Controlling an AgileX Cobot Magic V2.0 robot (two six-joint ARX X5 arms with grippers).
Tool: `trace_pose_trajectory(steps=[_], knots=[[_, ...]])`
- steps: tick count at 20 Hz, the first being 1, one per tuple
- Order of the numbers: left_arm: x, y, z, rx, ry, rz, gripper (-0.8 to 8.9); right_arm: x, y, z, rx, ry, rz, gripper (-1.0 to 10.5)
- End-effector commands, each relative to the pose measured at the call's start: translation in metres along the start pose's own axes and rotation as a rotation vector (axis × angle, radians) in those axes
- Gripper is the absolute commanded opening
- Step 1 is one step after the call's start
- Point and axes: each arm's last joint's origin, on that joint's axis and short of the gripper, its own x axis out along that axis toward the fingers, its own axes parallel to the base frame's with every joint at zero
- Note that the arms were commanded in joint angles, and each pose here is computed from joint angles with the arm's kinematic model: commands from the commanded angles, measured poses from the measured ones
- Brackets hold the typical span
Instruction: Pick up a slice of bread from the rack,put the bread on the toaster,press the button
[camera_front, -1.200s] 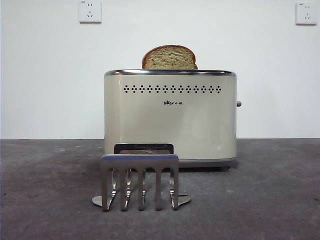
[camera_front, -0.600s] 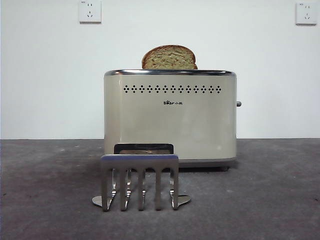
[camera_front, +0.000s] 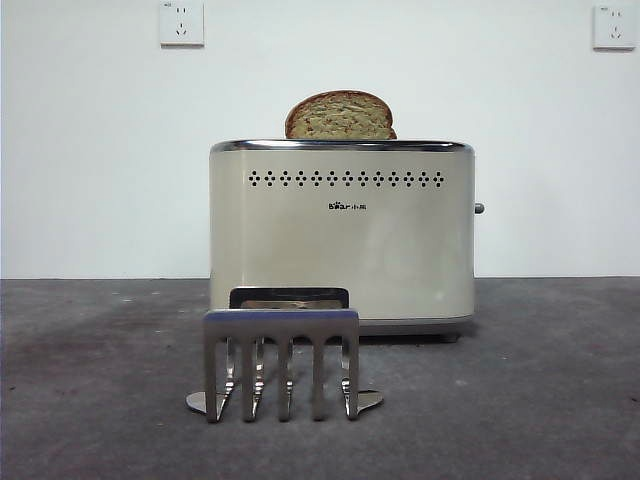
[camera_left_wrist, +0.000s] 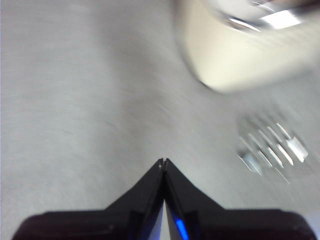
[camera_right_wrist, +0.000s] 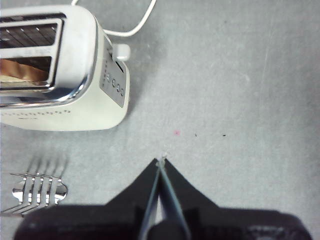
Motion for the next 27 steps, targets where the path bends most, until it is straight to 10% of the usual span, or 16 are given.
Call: trace_pose_trajectory(steps=[1, 7, 27], knots=[[0.039, 0.016, -0.039, -0.091, -0.155, 0.065, -0.04, 0.01, -0.002, 0.005, -0.004, 0.023, -0.004, 0.0], [0.109, 0.038, -0.136, -0.215, -0.612, 0.123, -0.04, 0.027, -0.005, 0.012, 0.003, 0.065, -0.007, 0.0], [0.132, 0.046, -0.18, -0.06, -0.627, 0.257, -0.04, 0.034, -0.008, 0.015, 0.004, 0.079, -0.057, 0.0]])
